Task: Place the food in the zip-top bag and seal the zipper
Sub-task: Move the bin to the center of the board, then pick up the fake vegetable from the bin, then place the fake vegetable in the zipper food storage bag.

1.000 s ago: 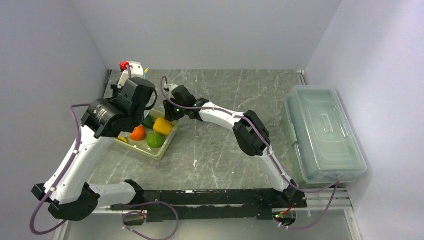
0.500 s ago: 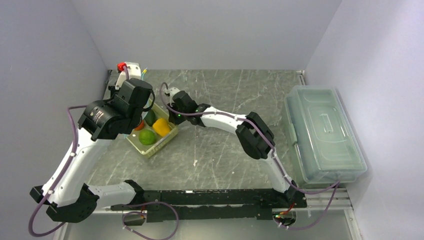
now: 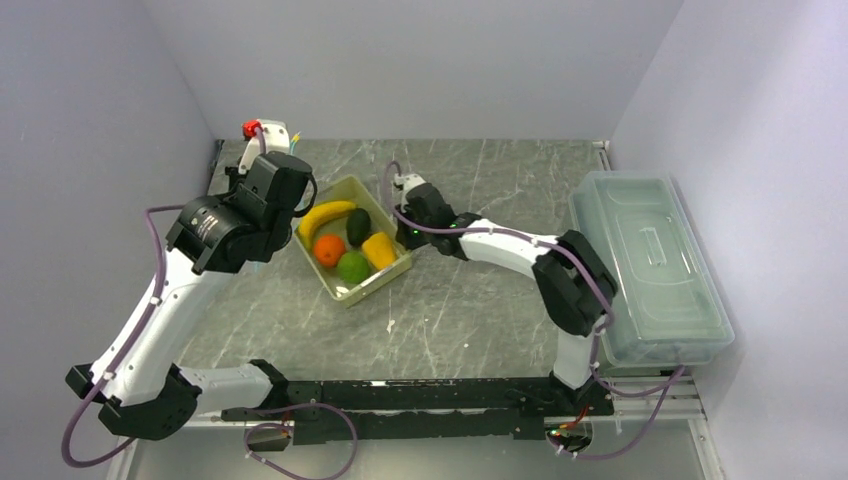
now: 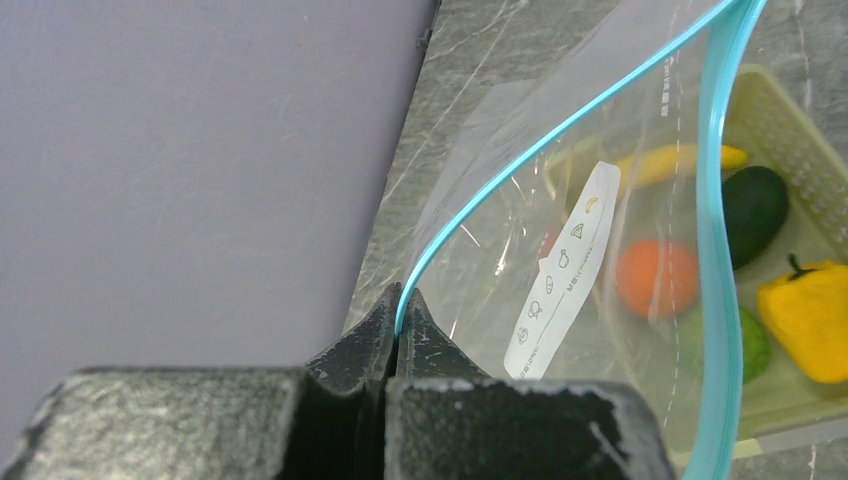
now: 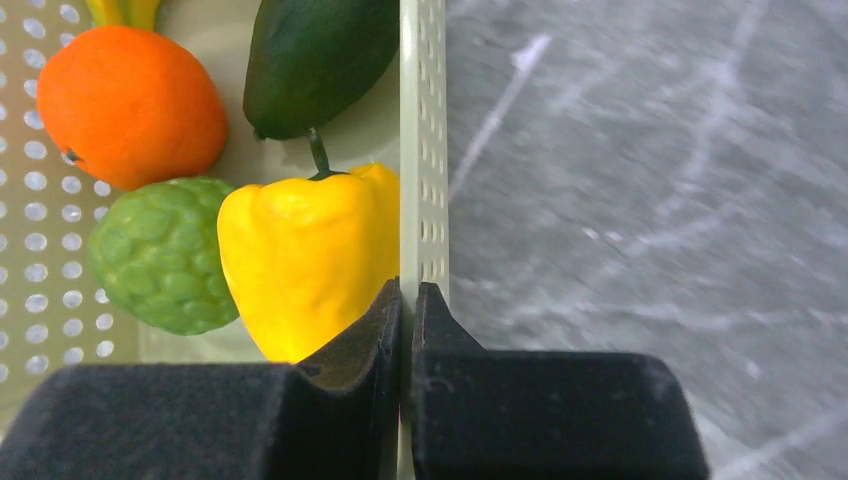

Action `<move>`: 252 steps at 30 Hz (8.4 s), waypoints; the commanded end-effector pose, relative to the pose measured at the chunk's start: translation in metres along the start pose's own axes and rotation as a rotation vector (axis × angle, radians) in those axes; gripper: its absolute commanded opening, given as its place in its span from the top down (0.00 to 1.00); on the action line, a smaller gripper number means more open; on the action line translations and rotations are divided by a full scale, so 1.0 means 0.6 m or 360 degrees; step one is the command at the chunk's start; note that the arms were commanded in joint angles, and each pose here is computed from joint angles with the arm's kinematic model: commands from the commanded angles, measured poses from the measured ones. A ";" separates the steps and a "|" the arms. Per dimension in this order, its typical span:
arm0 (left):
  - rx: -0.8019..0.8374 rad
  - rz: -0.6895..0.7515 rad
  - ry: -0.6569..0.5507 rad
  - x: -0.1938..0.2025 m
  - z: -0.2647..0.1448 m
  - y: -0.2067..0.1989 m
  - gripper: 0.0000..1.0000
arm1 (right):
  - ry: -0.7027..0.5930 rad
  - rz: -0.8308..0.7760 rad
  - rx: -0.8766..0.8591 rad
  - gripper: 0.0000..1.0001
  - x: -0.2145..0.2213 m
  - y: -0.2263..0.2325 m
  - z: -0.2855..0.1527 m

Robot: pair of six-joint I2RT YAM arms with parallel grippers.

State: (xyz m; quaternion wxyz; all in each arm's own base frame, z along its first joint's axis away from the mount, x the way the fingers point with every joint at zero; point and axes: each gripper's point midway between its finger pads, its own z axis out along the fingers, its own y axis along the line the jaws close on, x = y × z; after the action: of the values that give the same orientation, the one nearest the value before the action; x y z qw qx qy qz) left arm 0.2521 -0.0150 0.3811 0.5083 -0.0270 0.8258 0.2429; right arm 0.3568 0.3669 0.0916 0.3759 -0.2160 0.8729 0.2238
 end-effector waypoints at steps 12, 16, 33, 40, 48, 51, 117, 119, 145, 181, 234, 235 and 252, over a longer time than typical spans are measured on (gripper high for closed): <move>0.0141 -0.0052 -0.0035 -0.017 0.023 -0.066 1.00 | -0.0217 0.0193 0.0278 1.00 -0.002 -0.149 -0.157; 0.0209 -0.0036 -0.0018 -0.013 0.028 -0.089 1.00 | -0.0196 0.0235 0.0318 1.00 0.022 -0.171 -0.188; 0.0495 0.0015 0.0002 0.004 0.042 -0.177 1.00 | -0.0074 0.0447 0.0592 0.99 0.137 -0.251 -0.248; 0.0474 0.0062 -0.0005 0.019 0.059 -0.192 1.00 | -0.0051 0.0456 0.0605 0.78 0.144 -0.254 -0.250; 0.0354 0.0145 -0.0005 0.025 0.075 -0.183 1.00 | -0.0119 0.0441 0.0539 0.46 0.095 -0.235 -0.273; 0.0297 0.0170 -0.0010 0.027 0.081 -0.176 1.00 | -0.0175 0.0429 0.0500 0.46 0.068 -0.224 -0.286; 0.0459 0.0258 0.0218 0.140 0.085 -0.259 1.00 | -0.0001 0.0246 0.0545 0.70 0.047 -0.158 -0.224; 0.0467 0.0253 0.0219 0.140 0.084 -0.260 1.00 | -0.0048 0.0230 0.0498 0.70 0.027 -0.147 -0.234; 0.0669 0.0141 0.0298 0.153 0.068 -0.304 1.00 | -0.0802 0.0517 -0.0519 0.72 -0.199 0.053 -0.362; 0.0745 0.0065 0.0290 0.151 0.058 -0.313 1.00 | -0.0737 0.0774 -0.0925 0.76 -0.233 0.184 -0.283; 0.0833 -0.0118 0.0169 0.117 0.041 -0.288 1.00 | -0.0520 0.0470 -0.0471 0.70 -0.130 0.200 -0.161; 0.0837 -0.0113 0.0174 0.118 0.041 -0.290 1.00 | -0.0526 0.0468 -0.0474 0.68 -0.138 0.203 -0.160; 0.0732 -0.0081 0.0155 0.120 0.050 -0.269 1.00 | -0.0369 0.0430 -0.0266 0.32 -0.077 0.164 -0.114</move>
State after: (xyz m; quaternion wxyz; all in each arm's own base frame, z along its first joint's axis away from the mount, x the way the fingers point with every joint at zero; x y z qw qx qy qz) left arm 0.2870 -0.1364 0.2380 0.4473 0.0679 0.8915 0.0245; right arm 0.2903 0.4233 0.2028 0.4141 -0.0982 0.8148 0.3937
